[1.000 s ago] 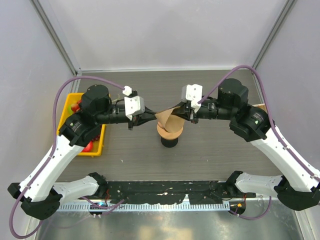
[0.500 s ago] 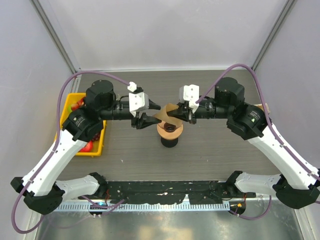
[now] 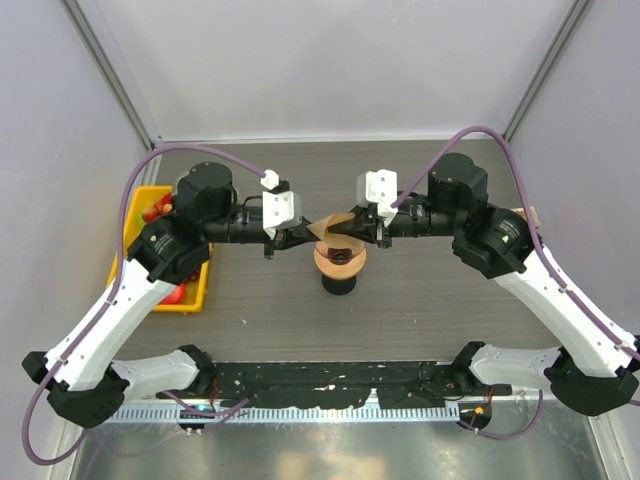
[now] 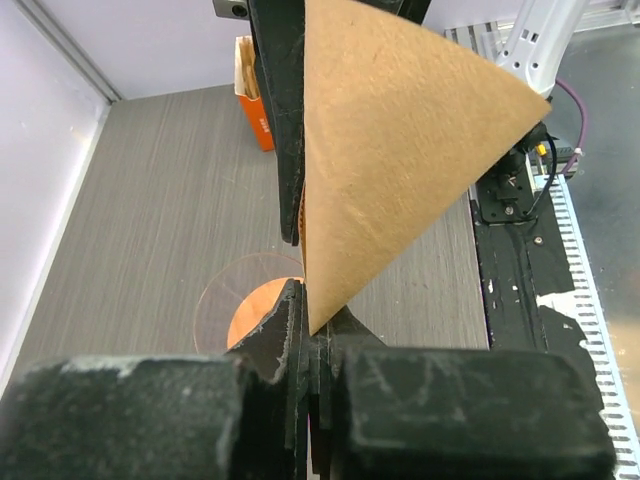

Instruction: Place the coffee filter in the dripper

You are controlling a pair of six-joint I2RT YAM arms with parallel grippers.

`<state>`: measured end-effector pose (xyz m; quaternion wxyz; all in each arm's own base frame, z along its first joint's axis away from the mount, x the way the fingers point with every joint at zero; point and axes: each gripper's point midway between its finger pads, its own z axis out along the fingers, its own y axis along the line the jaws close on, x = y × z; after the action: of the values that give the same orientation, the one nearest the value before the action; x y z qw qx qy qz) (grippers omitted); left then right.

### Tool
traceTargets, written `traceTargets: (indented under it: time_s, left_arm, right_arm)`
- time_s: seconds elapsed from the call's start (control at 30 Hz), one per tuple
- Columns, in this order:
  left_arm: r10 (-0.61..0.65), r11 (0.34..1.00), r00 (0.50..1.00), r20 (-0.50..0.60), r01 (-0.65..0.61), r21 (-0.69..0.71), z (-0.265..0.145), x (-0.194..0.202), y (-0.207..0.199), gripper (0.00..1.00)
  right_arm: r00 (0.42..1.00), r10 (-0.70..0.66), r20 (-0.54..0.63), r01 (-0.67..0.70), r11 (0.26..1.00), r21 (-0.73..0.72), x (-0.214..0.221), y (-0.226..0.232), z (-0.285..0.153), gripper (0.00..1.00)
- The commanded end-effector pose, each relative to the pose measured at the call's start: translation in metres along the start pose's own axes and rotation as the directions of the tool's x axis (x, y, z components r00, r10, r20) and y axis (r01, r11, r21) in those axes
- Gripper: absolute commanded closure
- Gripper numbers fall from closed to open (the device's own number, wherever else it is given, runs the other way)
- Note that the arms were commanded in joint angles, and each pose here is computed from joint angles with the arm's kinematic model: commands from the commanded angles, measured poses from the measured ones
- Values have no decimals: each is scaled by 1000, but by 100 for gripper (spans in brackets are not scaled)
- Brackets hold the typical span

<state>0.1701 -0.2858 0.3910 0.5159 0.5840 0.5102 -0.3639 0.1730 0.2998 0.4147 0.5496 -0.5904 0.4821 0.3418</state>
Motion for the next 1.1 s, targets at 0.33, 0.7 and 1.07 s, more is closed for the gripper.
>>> traceTargets:
  time_s: [0.33, 0.7, 1.07]
  left_arm:
    - [-78, 994, 982, 175, 89, -57, -20, -29, 16, 100]
    - [-184, 980, 920, 346, 197, -2, -22, -71, 31, 100]
    - [-236, 970, 904, 357, 242, 28, -19, -74, 30, 100]
  right_arm:
    - [991, 107, 74, -111, 992, 56, -46, -24, -40, 11]
    - [956, 226, 186, -240, 969, 54, -51, -26, -31, 4]
    - [938, 213, 274, -237, 970, 56, -67, -40, -22, 31]
